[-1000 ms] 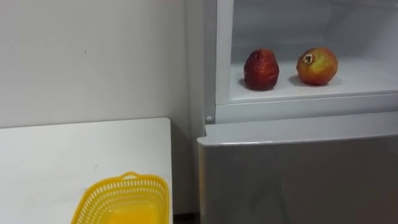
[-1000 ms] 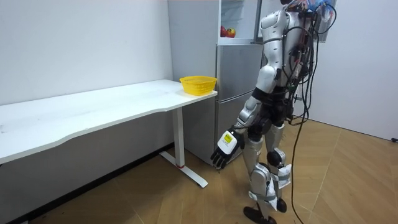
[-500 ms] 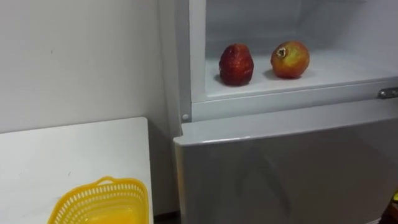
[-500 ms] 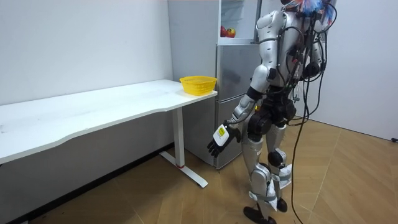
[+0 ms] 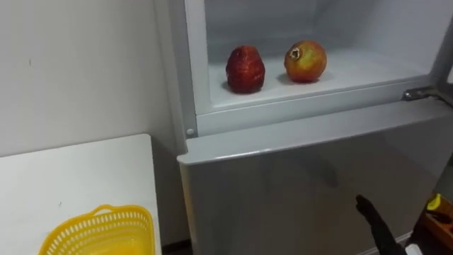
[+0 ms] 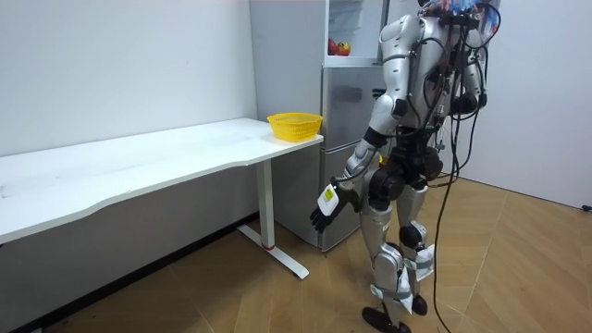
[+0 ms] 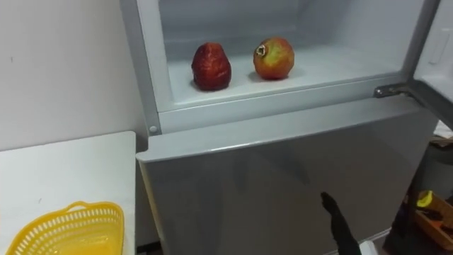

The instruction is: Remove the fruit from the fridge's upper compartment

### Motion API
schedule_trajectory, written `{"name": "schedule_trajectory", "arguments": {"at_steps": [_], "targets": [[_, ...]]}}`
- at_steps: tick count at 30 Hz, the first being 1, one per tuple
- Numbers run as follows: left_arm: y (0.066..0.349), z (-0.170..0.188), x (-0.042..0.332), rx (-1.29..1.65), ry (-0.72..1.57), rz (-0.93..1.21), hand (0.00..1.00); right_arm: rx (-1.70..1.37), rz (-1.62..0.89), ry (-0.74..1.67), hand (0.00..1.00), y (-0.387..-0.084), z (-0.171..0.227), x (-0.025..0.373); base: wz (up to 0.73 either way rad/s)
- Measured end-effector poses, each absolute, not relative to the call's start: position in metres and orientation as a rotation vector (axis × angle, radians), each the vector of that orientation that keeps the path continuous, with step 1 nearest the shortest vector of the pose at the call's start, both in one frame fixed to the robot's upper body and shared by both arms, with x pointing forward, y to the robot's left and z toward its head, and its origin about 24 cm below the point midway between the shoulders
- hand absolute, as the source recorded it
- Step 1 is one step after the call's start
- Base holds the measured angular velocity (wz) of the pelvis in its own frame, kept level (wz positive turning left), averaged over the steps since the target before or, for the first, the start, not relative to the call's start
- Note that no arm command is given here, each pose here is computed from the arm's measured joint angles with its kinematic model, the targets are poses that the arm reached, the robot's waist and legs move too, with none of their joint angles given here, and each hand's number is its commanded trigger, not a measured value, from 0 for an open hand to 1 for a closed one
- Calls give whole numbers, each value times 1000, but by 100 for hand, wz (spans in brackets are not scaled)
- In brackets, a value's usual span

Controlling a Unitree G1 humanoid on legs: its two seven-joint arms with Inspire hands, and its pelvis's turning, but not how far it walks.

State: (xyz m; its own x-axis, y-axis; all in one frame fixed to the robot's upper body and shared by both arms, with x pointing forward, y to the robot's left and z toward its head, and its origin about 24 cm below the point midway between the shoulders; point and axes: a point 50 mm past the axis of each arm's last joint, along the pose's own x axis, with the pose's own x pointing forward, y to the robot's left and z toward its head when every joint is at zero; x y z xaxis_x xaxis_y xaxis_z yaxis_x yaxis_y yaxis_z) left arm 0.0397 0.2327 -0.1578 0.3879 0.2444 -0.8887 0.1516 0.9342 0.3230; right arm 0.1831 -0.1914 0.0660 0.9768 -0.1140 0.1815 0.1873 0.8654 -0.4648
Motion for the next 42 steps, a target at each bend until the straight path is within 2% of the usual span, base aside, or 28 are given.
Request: {"name": "schedule_trajectory", "arguments": {"at_steps": [12, 20, 25, 34, 42], "targets": [[232, -160, 46, 403, 1180, 17, 0, -502, -225, -453, 0, -175, 118, 205, 1], [240, -160, 39, 399, 1205, 48, 0, -527, -301, -700, 0, -175, 155, 206, 11], [245, -159, 35, 446, 1226, 24, 0, -551, -380, -810, 0, -187, 179, 214, 8], [248, -161, 26, 443, 1272, 14, 0, -487, -443, -899, 0, -198, 203, 231, 10], [250, -162, 24, 452, 1324, 11, 0, -441, -445, -854, 0, -208, 207, 250, 2]]}}
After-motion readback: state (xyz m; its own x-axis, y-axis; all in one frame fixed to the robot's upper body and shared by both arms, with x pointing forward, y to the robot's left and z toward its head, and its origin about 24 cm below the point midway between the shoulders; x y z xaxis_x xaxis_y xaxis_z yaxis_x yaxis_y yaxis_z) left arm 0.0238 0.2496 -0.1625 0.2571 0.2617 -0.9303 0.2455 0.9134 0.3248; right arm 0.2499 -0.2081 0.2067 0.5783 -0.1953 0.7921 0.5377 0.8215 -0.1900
